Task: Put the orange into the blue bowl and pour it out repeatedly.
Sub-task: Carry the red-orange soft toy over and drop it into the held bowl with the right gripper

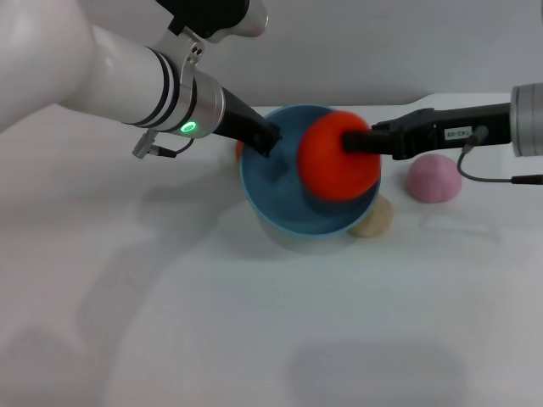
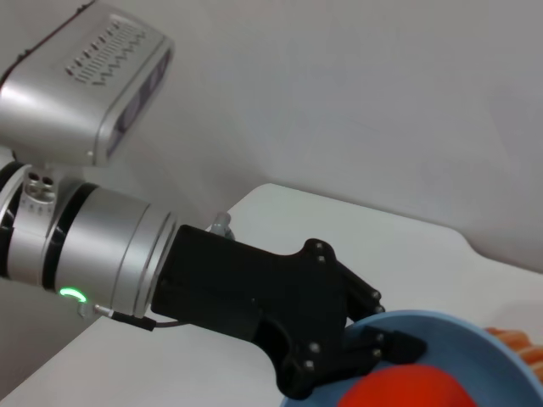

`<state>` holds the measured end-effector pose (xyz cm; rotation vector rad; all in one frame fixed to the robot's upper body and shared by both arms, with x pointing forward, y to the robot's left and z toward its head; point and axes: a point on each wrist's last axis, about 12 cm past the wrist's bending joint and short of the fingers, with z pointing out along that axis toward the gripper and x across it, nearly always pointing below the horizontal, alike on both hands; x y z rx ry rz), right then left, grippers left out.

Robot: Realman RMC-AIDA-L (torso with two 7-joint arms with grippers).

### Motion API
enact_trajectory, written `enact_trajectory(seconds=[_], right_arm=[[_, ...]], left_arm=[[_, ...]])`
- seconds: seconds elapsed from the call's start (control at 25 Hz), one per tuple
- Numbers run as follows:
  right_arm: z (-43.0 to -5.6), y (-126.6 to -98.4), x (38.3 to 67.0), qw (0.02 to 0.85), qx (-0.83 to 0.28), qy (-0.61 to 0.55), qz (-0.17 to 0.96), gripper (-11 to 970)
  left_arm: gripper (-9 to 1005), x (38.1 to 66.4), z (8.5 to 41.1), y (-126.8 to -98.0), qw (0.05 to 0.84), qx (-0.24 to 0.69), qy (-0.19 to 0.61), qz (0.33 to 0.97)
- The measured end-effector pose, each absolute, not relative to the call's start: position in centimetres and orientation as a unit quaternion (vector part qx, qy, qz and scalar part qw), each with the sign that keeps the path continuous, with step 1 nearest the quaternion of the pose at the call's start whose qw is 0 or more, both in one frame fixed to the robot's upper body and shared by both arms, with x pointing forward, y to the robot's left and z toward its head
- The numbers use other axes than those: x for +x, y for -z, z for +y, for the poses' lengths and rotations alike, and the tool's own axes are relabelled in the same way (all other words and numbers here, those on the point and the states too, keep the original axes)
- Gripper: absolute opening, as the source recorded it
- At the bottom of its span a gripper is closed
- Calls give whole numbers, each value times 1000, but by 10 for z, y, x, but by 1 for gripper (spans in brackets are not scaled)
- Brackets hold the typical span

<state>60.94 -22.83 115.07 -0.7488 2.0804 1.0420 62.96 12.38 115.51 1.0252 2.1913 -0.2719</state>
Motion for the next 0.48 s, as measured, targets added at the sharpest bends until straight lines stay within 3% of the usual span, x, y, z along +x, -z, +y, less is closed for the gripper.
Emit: enact_trajectory(seconds=[0.12,0.36,0.48], right_arm=[[-224,-1149,609,340,-296,-402,797,25],[-229,-1148,609,351,-290,-396,797,168],[-240,-1149,609,372,-281,-386,796,328]], left_arm=[[0,630,123,-1154,350,395,104,843],[-1,630,124,-1152,349,393,104,844],[-1,630,125,-1152,352,391,101,844]])
